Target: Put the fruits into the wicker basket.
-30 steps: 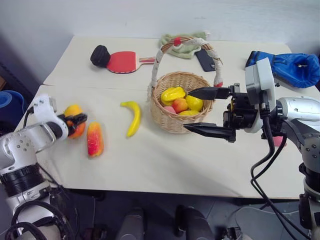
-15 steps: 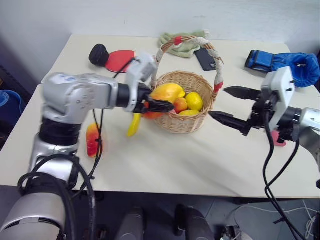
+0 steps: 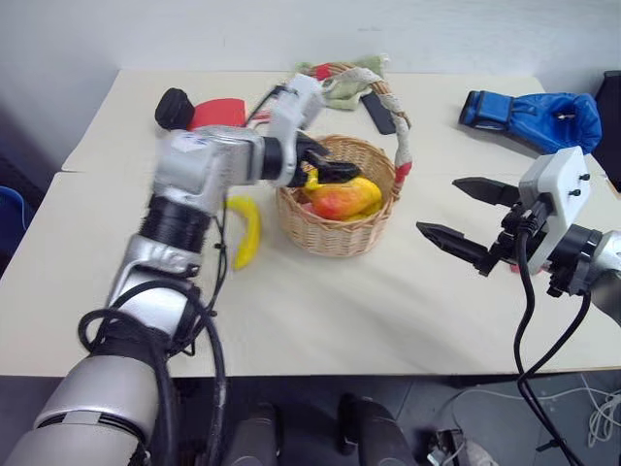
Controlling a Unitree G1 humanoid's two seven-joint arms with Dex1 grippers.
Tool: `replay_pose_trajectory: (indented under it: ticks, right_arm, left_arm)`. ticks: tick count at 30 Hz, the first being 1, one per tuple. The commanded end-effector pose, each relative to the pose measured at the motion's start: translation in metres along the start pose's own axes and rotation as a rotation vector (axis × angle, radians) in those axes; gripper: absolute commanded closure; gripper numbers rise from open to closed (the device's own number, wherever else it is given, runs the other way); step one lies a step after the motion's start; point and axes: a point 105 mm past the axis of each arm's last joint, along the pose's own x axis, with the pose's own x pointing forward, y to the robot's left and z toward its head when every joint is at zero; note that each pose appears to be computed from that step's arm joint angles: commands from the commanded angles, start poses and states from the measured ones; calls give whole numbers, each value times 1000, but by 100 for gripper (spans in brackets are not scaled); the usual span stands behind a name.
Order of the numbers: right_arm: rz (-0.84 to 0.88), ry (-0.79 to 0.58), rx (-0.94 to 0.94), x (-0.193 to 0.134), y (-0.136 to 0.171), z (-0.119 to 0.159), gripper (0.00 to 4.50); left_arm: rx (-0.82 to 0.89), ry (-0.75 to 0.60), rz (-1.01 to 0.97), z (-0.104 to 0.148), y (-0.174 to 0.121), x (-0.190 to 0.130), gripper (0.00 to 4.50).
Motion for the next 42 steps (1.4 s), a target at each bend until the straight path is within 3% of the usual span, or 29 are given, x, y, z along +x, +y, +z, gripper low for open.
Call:
replay_pose_trajectory:
  ticks: [1, 6, 10, 17, 21, 30, 37, 42]
  right_arm:
    - [71, -62, -29, 6, 8, 13, 0]
    - [220, -103, -24, 12, 22, 19, 0]
    - [410, -151, 8, 13, 41, 30, 0]
    - [556, -168, 10, 14, 61, 40, 0]
    - [581, -167, 6, 17, 64, 41, 0]
    - [557, -161, 9, 19, 61, 37, 0]
    - [508, -173, 13, 16, 57, 37, 0]
    - [487, -173, 7, 16, 55, 36, 0]
  left_arm:
    - [-38, -41, 29, -5, -6, -52, 2]
    - [-111, -24, 148, -41, -7, -112, 2]
    - [-265, 62, 546, -93, 28, -186, 2]
    - [-380, 104, 723, -142, 24, -224, 2]
    - [-450, 106, 775, -156, 31, -227, 2]
    - [-479, 61, 688, -149, 36, -186, 2]
    - [-550, 202, 780, -178, 49, -177, 2]
    - [-541, 200, 775, -173, 52, -174, 110]
